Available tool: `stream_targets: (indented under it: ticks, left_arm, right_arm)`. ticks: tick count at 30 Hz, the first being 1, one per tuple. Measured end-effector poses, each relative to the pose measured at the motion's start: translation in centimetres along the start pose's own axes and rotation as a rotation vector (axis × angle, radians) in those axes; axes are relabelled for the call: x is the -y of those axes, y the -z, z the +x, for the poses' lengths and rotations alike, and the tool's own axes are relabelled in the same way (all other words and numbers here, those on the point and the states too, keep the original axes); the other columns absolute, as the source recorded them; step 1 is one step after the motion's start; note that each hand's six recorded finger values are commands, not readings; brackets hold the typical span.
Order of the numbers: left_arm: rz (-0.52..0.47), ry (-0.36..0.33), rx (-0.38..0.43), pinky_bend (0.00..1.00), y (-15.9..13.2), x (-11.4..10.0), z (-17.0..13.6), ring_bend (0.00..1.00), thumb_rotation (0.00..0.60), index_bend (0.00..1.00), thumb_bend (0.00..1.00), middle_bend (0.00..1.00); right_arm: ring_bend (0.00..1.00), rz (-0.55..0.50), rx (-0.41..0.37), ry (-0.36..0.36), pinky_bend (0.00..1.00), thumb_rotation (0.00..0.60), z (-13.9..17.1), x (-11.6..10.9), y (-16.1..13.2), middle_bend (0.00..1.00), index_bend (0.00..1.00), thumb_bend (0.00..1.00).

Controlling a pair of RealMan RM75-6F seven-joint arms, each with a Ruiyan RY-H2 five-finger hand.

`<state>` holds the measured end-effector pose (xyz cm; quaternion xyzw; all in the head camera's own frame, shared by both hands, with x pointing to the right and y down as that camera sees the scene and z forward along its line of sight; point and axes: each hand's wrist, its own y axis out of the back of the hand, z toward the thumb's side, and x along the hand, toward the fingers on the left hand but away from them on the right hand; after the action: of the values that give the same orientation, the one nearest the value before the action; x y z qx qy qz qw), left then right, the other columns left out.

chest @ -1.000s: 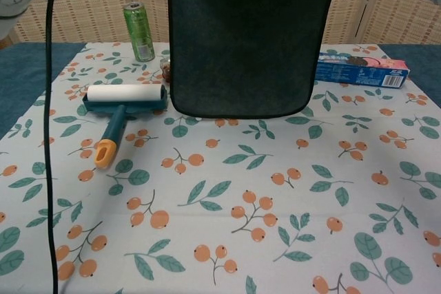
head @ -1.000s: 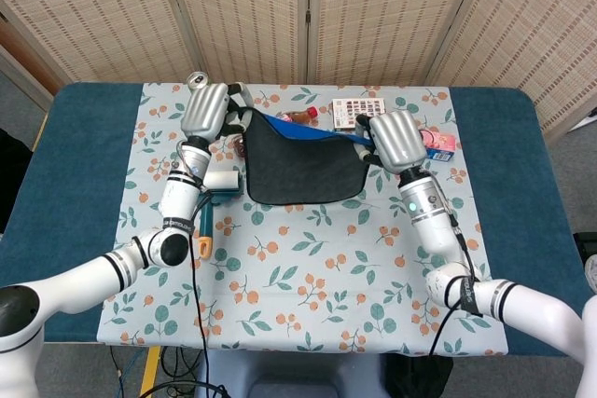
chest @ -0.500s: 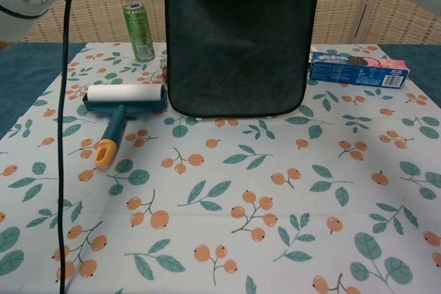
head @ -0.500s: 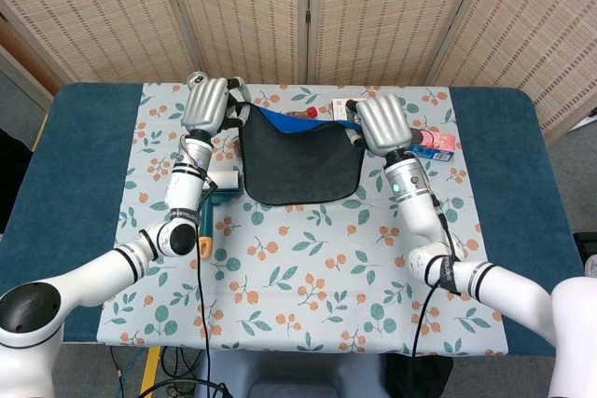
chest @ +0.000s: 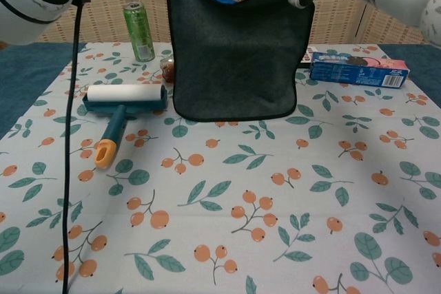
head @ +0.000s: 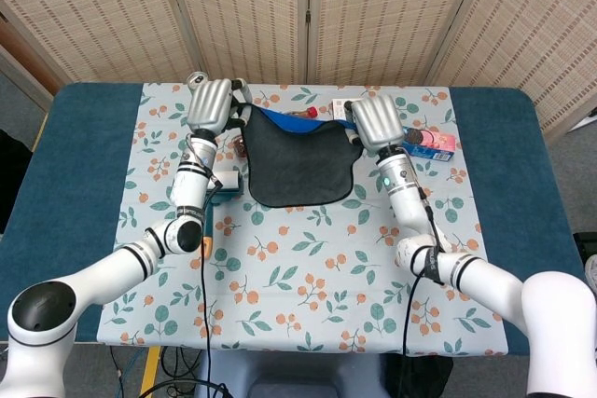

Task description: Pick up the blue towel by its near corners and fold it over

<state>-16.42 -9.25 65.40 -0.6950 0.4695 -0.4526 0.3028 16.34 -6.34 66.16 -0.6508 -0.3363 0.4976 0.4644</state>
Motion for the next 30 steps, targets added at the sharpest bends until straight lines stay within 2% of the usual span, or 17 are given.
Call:
stream_targets:
  ticks: [4, 10, 12, 14, 16, 17, 18, 20, 22, 24, 26, 28, 30]
  left_arm:
    - [0.006, -0.014, -0.022, 1.00, 0.3, -0.2, 0.5, 0.95, 0.600, 0.58, 0.44, 1.00]
    - [0.015, -0.021, -0.040, 1.00, 0.7, -0.3, 1.0, 0.92, 0.600, 0.55, 0.44, 0.99]
    - [0.016, -0.014, -0.046, 1.00, 0.9, -0.1, 1.1, 0.87, 0.600, 0.52, 0.43, 0.94]
    - [0.014, -0.002, -0.051, 1.00, 1.0, 0.1, 1.2, 0.77, 0.600, 0.46, 0.43, 0.84]
    - [0.018, 0.009, -0.058, 1.00, 1.1, 0.3, 1.3, 0.66, 0.600, 0.40, 0.39, 0.73]
    - [0.020, 0.013, -0.062, 0.99, 1.2, 0.3, 1.3, 0.61, 0.600, 0.37, 0.37, 0.68]
    - [0.021, 0.019, -0.066, 0.96, 1.3, 0.4, 1.3, 0.53, 0.600, 0.32, 0.33, 0.59]
    - [0.017, 0.037, -0.076, 0.79, 1.5, 0.7, 1.3, 0.35, 0.600, 0.22, 0.27, 0.39]
    - [0.014, 0.056, -0.086, 0.61, 1.7, 0.8, 1.3, 0.22, 0.600, 0.17, 0.24, 0.26]
    - [0.016, 0.069, -0.094, 0.43, 1.9, 0.9, 1.3, 0.10, 0.600, 0.11, 0.22, 0.13]
    - [0.017, 0.083, -0.104, 0.29, 2.1, 1.0, 1.3, 0.02, 0.600, 0.05, 0.20, 0.04]
    - [0.016, 0.093, -0.112, 0.22, 2.3, 1.1, 1.2, 0.00, 0.600, 0.02, 0.19, 0.00]
    - [0.015, 0.097, -0.114, 0.21, 2.3, 1.0, 1.1, 0.00, 0.600, 0.02, 0.19, 0.00]
  right_arm:
    - [0.85, 0.000, 0.013, -0.003, 1.00, 0.600, -0.6, 0.2, -0.1, 0.83, 0.65, 0.40]
    - [0.85, 0.004, 0.025, -0.012, 1.00, 0.600, -1.3, 0.5, -0.4, 0.83, 0.58, 0.40]
    - [0.85, 0.005, 0.029, -0.014, 1.00, 0.600, -1.6, 0.5, -0.6, 0.83, 0.55, 0.40]
    - [0.85, 0.005, 0.034, -0.015, 1.00, 0.600, -1.8, 0.5, -0.7, 0.83, 0.47, 0.38]
    - [0.85, 0.008, 0.037, -0.017, 1.00, 0.600, -2.0, 0.5, -0.9, 0.83, 0.37, 0.33]
    - [0.85, 0.009, 0.039, -0.018, 1.00, 0.600, -2.0, 0.5, -0.9, 0.82, 0.28, 0.30]
    - [0.85, 0.010, 0.042, -0.021, 1.00, 0.600, -2.0, 0.6, -0.9, 0.82, 0.22, 0.27]
    - [0.85, 0.013, 0.048, -0.025, 1.00, 0.600, -2.1, 0.6, -1.0, 0.82, 0.07, 0.21]
    - [0.85, 0.010, 0.053, -0.028, 1.00, 0.600, -2.1, 0.7, -0.9, 0.81, 0.01, 0.17]
    - [0.85, 0.012, 0.055, -0.025, 1.00, 0.600, -2.1, 0.6, -0.9, 0.81, 0.00, 0.13]
    - [0.85, 0.010, 0.058, -0.023, 1.00, 0.600, -2.0, 0.5, -0.7, 0.81, 0.00, 0.10]
    - [0.85, 0.007, 0.061, -0.018, 1.00, 0.600, -2.0, 0.3, -0.5, 0.80, 0.00, 0.08]
    - [0.85, 0.004, 0.060, -0.014, 1.00, 0.600, -1.8, 0.1, -0.2, 0.80, 0.00, 0.08]
